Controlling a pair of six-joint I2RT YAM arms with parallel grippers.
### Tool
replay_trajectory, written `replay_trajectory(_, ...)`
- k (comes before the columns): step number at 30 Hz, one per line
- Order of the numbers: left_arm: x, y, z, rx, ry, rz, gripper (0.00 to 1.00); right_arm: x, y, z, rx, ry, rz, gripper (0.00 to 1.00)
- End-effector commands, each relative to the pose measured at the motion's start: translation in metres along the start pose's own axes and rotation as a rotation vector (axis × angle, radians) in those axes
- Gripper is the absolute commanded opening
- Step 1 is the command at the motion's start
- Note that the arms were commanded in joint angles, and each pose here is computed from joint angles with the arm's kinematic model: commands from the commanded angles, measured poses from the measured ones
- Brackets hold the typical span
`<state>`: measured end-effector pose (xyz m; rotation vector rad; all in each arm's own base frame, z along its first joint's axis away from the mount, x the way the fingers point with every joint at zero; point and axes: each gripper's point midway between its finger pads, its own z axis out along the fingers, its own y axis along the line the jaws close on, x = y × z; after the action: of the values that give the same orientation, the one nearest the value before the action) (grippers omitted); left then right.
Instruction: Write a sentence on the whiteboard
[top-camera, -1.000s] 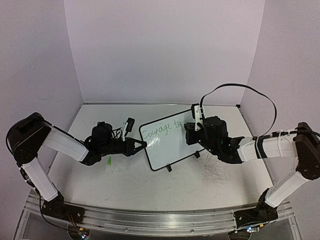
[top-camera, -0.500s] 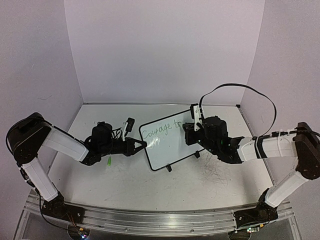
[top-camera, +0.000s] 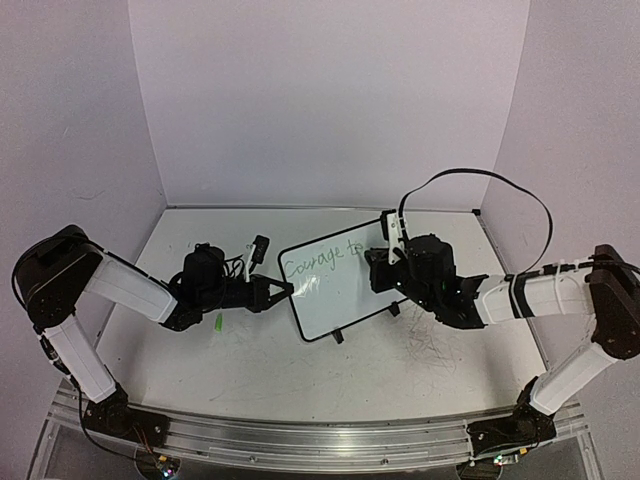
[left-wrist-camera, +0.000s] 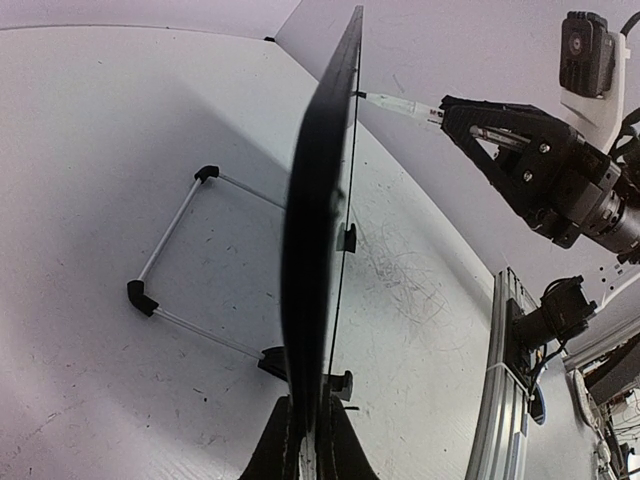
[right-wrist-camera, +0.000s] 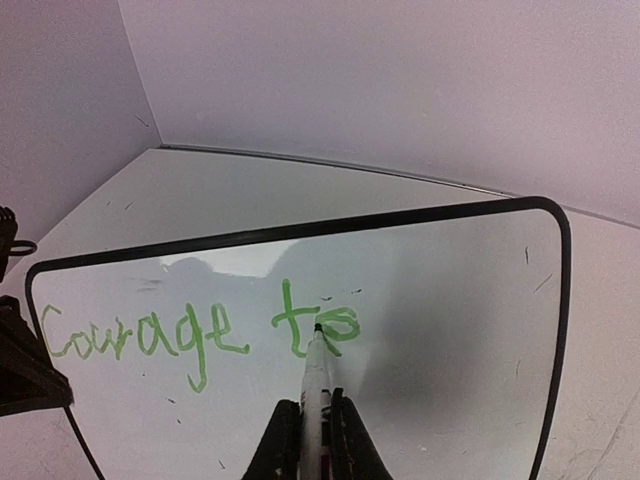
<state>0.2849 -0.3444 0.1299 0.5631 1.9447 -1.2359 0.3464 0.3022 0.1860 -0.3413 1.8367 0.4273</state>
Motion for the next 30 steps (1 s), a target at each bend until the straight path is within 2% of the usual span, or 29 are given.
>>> replay_trajectory(1,-0.012,-0.005,0.0,0.008,-0.032,0.04,0.03,0.017,-0.007,-0.003,0.02,0.046,-0.003,0.0)
replay_trajectory(10,-0.012,-0.005,0.0,0.01,-0.032,0.039,0.03,0.015,-0.017,-0.005,0.073,0.031,0.0,0.0)
replay_trajectory(18,-0.011,-0.005,0.0,0.009,-0.03,0.037,0.03,-0.012,-0.016,-0.001,0.098,-0.05,0.017,0.0)
replay_trajectory(30,-0.008,-0.003,0.001,0.006,-0.023,0.033,0.03,-0.025,-0.002,0.007,0.042,-0.075,0.0,0.0)
